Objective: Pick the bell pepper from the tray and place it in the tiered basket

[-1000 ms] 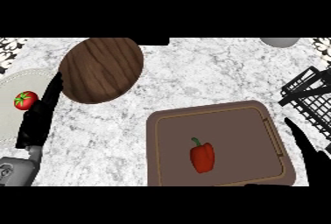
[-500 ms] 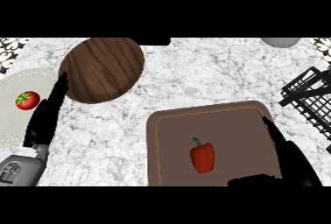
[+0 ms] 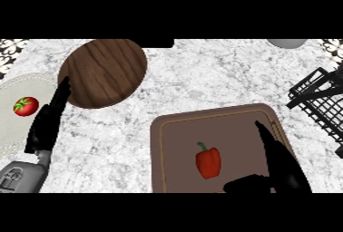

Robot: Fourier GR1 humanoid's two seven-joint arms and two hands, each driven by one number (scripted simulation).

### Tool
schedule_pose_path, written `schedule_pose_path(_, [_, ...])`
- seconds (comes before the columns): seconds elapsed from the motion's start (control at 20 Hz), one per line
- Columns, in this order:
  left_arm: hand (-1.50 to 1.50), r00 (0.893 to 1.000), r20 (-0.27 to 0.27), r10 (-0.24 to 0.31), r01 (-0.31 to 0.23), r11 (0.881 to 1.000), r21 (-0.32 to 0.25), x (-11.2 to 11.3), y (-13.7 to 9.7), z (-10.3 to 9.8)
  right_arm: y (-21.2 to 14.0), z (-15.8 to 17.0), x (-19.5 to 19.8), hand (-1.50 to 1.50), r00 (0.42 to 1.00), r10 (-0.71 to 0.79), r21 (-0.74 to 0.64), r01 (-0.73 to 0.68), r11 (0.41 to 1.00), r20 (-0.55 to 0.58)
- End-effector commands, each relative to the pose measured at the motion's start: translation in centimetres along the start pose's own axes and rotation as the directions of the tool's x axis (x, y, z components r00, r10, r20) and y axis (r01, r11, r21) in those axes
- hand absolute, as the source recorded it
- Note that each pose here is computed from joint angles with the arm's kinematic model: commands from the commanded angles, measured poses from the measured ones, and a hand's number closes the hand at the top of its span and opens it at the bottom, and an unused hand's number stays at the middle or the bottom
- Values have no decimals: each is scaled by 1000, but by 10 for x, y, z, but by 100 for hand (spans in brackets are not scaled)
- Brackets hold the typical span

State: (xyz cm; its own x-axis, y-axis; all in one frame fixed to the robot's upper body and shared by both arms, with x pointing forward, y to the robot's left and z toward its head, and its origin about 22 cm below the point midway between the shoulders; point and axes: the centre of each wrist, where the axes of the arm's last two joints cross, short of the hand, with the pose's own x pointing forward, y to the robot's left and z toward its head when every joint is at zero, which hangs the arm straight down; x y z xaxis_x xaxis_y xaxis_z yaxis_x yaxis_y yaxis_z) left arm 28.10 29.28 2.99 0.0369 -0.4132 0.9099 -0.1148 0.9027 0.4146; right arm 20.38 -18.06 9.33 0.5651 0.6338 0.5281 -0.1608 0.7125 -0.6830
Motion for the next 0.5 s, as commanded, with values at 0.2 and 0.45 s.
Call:
schedule_pose_path(0.2, [0,1000,14,-8,8,1000,13,10,0,-7,22,-3,20,-150,975,128,-29,-136,990,-182])
schedule_pose_path(0.45, [0,1000,-5,-10,10,1000,20,-7,13,2,32,-3,25,-150,971,144,-60,-158,986,-190])
